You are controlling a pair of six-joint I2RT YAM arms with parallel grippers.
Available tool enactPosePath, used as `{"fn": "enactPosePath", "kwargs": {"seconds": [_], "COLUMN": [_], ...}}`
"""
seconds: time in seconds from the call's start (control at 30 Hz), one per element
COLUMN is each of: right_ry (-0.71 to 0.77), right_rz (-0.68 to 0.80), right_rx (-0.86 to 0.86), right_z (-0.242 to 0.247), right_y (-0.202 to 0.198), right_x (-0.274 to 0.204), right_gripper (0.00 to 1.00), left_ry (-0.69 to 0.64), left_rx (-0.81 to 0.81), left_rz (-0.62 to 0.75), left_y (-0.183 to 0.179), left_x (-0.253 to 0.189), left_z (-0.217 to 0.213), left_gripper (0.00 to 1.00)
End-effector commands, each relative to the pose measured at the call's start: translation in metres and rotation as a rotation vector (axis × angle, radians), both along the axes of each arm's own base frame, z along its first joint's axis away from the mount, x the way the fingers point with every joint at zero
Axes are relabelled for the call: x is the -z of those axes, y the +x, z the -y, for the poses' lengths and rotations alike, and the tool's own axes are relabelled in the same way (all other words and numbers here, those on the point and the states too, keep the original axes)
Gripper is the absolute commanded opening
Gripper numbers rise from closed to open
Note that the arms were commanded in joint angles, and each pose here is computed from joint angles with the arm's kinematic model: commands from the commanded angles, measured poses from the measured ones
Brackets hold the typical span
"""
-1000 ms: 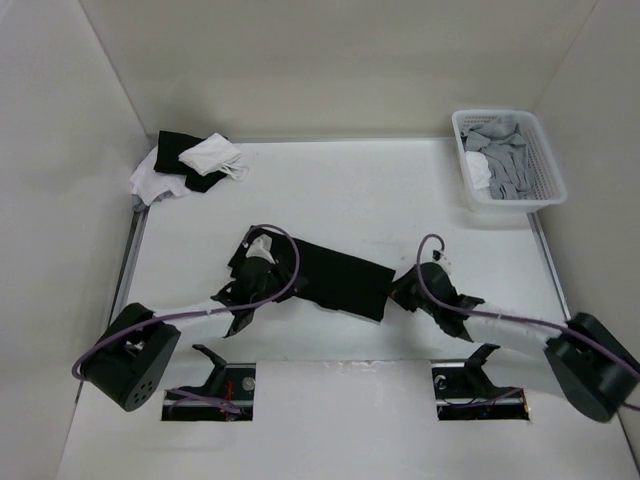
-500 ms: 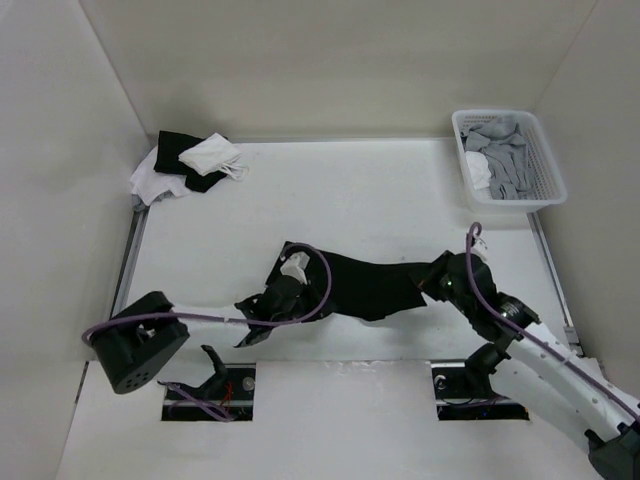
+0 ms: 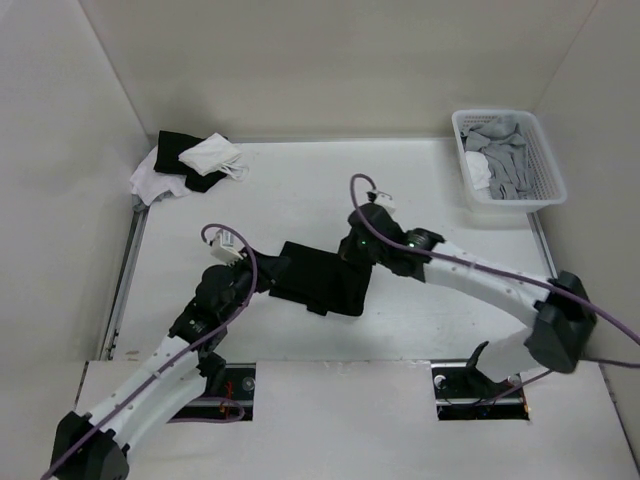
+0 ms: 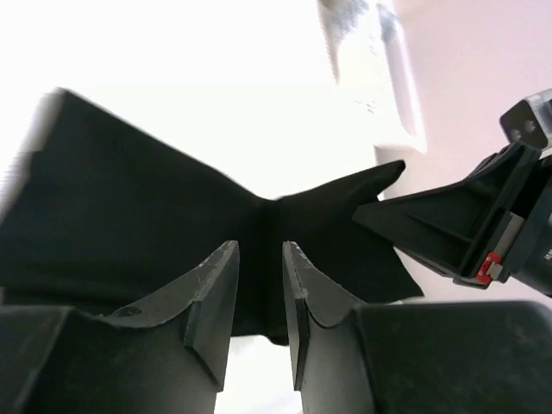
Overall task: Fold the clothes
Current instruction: Fold the tank top
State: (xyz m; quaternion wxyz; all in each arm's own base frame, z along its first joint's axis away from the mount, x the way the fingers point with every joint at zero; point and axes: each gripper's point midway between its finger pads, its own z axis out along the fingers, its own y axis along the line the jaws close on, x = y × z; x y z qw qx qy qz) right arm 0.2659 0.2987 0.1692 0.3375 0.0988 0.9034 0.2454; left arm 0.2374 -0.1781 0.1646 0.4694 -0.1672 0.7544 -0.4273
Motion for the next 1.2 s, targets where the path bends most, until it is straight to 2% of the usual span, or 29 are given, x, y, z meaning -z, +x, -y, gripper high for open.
{"fn": "enactPosePath", "kwargs": {"seconds": [0.0, 0.13, 0.3, 0.37, 0.43, 0.57, 0.7, 0.73, 0.77, 0.87, 0.9, 1.0, 1.17], "right_ry": [0.001, -0.008, -0.013, 0.008, 0.046, 0.16, 0.217, 0.221, 0.222, 0.19, 0.18, 0.156, 0.166], "right_rz": [0.036, 0.012, -0.056, -0.085, -0.092, -0.016, 0.065, 0.085, 0.098, 0.082, 0.062, 0.05, 0.069], "right_rx": [-0.048, -0.098, -0.139, -0.147, -0.152, -0.186, -0.183, -0.171, -0.163, -0.136, -0.142, -0.138, -0.117], "right_z": [-0.04, -0.089, -0.142, -0.162, -0.176, -0.181, -0.149, -0.136, -0.124, -0.095, -0.091, -0.081, -0.064], "right_y": [0.02, 0.036, 0.049, 0.049, 0.048, 0.04, 0.029, 0.031, 0.032, 0.037, 0.038, 0.042, 0.046], "right_x": [-0.012, -0.005, 0.029, 0.044, 0.046, 0.014, -0.014, -0.017, -0.016, 0.01, 0.021, 0.044, 0.063], "right_gripper": [0.06, 0.05, 0.06, 0.13, 0.26, 0.5, 0.53, 0.52, 0.44, 0.11, 0.05, 0.0, 0.0], "left_ry": [0.046, 0.015, 0.015, 0.015, 0.029, 0.056, 0.084, 0.105, 0.132, 0.179, 0.186, 0.248, 0.49], "left_rx": [-0.007, -0.03, -0.047, -0.067, -0.094, -0.131, -0.121, -0.115, -0.113, -0.101, -0.092, -0.04, -0.015], "left_rz": [-0.086, -0.077, -0.067, -0.047, -0.017, 0.021, 0.028, 0.018, 0.004, -0.012, -0.006, 0.003, -0.017], "left_y": [-0.006, -0.003, -0.001, 0.002, 0.004, 0.008, 0.014, 0.017, 0.021, 0.03, 0.031, 0.033, 0.051], "left_x": [0.028, 0.024, 0.021, 0.013, 0.003, -0.013, -0.015, -0.012, -0.007, 0.0, -0.001, 0.009, 0.043], "left_z": [-0.017, -0.032, -0.038, -0.043, -0.048, -0.051, -0.043, -0.039, -0.036, -0.02, -0.014, 0.015, 0.04], "left_gripper": [0.26, 0.26, 0.25, 0.25, 0.25, 0.26, 0.27, 0.28, 0.28, 0.29, 0.29, 0.22, 0.07]}}
